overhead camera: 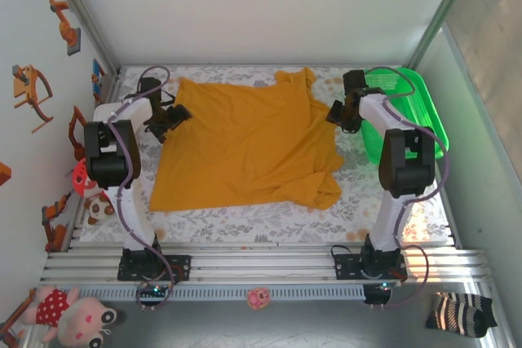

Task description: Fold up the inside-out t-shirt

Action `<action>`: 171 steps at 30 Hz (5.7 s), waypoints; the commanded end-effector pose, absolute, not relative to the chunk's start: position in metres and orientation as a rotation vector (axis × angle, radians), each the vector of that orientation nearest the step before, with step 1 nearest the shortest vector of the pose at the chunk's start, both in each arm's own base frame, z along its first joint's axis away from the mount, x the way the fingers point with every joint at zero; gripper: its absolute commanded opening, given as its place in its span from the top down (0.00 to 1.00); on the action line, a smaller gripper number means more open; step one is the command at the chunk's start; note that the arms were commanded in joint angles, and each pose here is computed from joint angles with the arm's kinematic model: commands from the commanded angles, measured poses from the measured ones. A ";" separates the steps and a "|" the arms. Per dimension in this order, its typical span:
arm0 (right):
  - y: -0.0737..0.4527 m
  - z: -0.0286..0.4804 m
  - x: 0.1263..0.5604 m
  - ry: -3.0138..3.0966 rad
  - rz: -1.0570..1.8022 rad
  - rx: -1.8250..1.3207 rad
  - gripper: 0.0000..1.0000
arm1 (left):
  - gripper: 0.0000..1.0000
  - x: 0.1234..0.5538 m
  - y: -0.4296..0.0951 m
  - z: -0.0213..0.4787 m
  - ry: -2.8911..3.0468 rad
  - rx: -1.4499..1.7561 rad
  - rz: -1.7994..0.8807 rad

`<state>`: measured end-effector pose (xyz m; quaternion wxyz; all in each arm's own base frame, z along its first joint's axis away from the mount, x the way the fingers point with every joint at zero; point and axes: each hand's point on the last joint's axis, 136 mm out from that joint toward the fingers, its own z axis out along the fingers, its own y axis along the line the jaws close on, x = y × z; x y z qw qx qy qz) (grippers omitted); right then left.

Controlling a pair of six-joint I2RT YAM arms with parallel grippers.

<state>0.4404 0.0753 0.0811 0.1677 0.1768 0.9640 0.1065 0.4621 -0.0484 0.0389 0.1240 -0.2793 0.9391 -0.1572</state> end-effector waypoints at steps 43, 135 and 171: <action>0.115 0.105 0.558 2.652 0.385 0.319 0.53 | 0.10 0.546 -0.047 0.111 2.549 -0.759 -0.609; 0.110 0.116 0.244 2.754 0.601 0.432 0.49 | 0.00 0.299 -0.048 0.143 2.641 -0.870 -0.620; 0.141 0.055 0.228 2.822 0.604 0.440 0.53 | 0.01 0.268 -0.046 0.153 2.628 -0.861 -0.600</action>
